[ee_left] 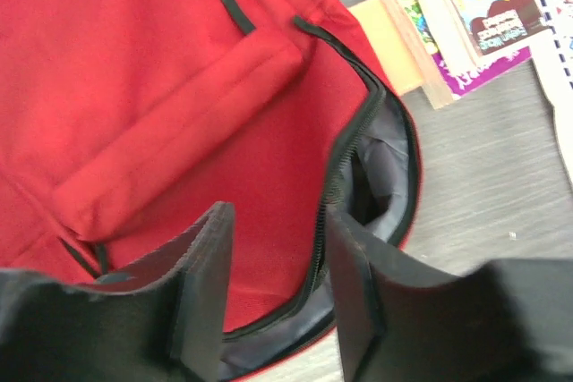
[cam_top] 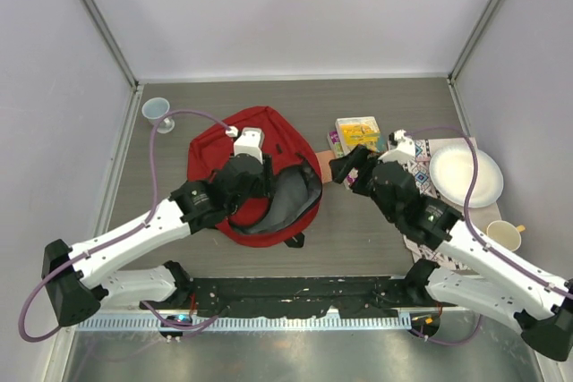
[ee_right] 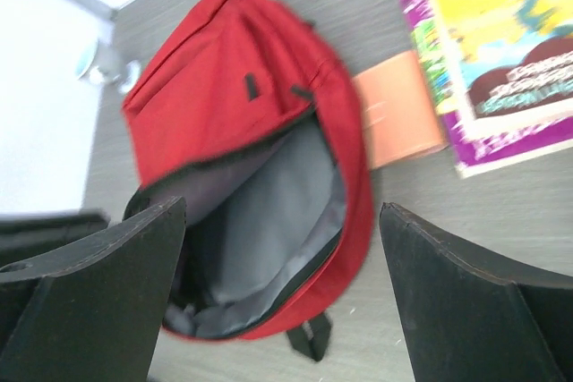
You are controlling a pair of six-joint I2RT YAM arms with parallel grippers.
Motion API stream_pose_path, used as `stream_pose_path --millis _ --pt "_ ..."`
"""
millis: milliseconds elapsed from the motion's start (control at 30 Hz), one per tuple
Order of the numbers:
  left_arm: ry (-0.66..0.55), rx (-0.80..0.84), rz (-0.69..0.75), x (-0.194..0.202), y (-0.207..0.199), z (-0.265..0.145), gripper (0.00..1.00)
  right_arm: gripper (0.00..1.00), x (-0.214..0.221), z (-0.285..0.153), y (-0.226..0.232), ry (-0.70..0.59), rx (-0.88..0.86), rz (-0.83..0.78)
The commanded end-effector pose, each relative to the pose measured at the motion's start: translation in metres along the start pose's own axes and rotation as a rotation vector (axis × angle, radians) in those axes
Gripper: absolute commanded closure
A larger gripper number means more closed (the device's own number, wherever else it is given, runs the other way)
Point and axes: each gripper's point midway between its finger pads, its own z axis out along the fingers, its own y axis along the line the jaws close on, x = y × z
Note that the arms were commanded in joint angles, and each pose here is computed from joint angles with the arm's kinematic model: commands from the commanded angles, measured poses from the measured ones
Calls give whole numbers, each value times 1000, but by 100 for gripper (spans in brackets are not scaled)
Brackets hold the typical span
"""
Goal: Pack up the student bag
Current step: Pick up the book from the center of the board.
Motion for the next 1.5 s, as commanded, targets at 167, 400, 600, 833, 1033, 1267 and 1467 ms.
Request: stream_pose_path --millis 167,400,600,833,1033,1267,1467 --pt "-11 109 -67 -53 -35 -24 11 5 -80 54 -72 22 182 31" --pt "-4 179 -54 -89 -66 34 0 5 -91 98 -126 133 215 119" --pt "59 235 -106 -96 -92 112 0 7 -89 133 -175 180 274 162" --pt "139 345 -213 -92 -127 176 0 7 -93 163 -202 182 302 137" --pt "197 410 -294 -82 -141 208 0 7 -83 186 -223 210 261 196" --pt "267 420 -310 -55 -145 236 0 10 -67 201 -218 251 143 219" --pt "348 405 -329 -22 -142 255 0 11 -48 193 -214 292 102 248"
